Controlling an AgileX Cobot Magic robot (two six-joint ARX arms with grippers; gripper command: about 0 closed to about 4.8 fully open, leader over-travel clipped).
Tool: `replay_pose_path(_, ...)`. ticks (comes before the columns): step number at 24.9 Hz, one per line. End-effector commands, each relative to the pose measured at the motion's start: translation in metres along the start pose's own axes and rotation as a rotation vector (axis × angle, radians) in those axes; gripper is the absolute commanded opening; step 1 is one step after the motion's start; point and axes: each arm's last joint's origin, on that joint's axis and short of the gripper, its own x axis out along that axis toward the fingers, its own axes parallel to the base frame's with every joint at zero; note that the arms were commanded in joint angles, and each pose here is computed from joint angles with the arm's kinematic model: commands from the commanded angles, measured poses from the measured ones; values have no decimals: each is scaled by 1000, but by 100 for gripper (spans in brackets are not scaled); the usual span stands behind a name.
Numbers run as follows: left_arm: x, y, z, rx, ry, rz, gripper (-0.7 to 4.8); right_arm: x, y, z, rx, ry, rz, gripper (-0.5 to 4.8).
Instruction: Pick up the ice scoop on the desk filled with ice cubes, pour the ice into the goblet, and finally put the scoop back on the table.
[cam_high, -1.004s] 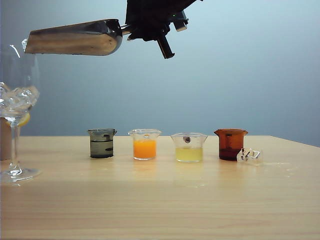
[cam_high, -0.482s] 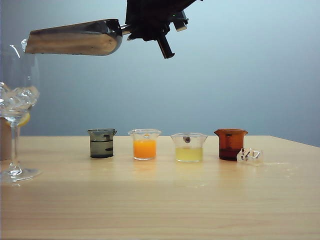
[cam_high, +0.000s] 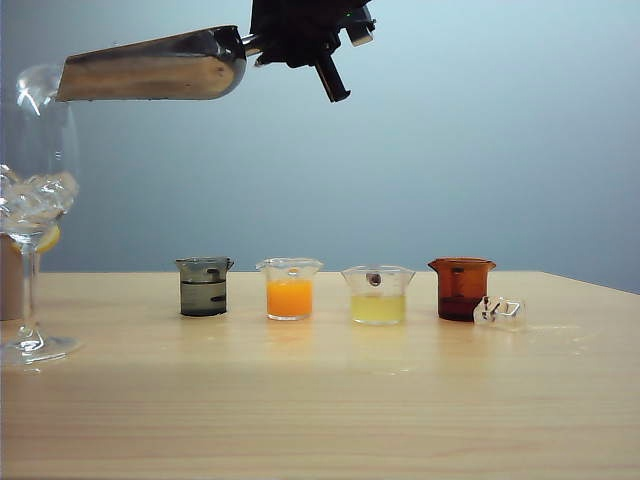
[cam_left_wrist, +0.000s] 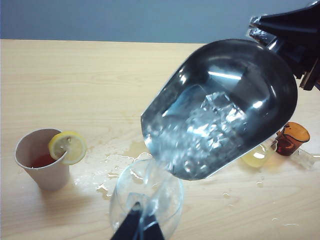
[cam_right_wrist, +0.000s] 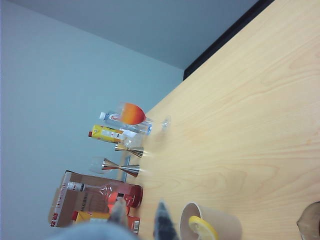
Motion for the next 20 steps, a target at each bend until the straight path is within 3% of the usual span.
replay_pose_path(1,-1,0,1,6,-13,0,-6,-3,10,4,1,-21,50,-6)
replay_pose_path(20,-1,0,1,6,-13,1,-6,-3,10,4,-21,-20,47,-6)
